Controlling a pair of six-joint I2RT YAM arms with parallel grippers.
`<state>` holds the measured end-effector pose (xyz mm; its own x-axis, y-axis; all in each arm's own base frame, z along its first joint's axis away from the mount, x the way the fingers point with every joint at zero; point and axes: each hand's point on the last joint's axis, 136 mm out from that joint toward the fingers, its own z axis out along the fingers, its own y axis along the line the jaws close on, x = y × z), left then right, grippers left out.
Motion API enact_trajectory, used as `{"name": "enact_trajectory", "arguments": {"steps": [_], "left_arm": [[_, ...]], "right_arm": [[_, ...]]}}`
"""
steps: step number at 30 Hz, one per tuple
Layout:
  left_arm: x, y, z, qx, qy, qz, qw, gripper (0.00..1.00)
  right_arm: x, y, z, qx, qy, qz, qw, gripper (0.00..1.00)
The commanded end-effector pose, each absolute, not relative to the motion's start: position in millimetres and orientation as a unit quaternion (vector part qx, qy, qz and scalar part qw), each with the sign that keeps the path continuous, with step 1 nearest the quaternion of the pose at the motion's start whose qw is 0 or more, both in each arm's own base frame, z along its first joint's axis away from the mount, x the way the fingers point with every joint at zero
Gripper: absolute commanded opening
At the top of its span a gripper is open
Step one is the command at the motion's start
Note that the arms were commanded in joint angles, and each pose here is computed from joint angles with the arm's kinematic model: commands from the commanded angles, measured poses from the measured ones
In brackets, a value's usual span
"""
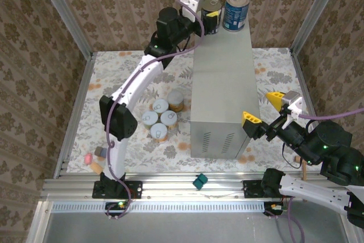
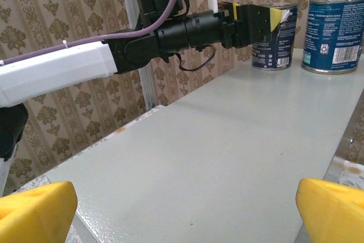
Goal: Place and organize the canned foods onto the counter
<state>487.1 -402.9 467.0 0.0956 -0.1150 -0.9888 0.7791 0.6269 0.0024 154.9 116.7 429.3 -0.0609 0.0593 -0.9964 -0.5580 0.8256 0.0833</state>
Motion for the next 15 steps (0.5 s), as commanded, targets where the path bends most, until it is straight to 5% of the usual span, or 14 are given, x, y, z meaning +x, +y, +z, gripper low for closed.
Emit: {"name": "enact_trajectory", "arguments": {"steps": [1,15], "left_arm": [[506.8,-401.3,443.7,0.286,0.611,-0.31,0.67,0.75],[527.5,-404.2,430.9,0.28,0.617,-0.319,0.662,0.76]], "right_arm": [[156.5,111.3,425.2,-0.166,0.696,0.229,0.66,1.0],[155.9,108.8,424.0,-0.161,0.699,0.23,0.657,1.0]]}}
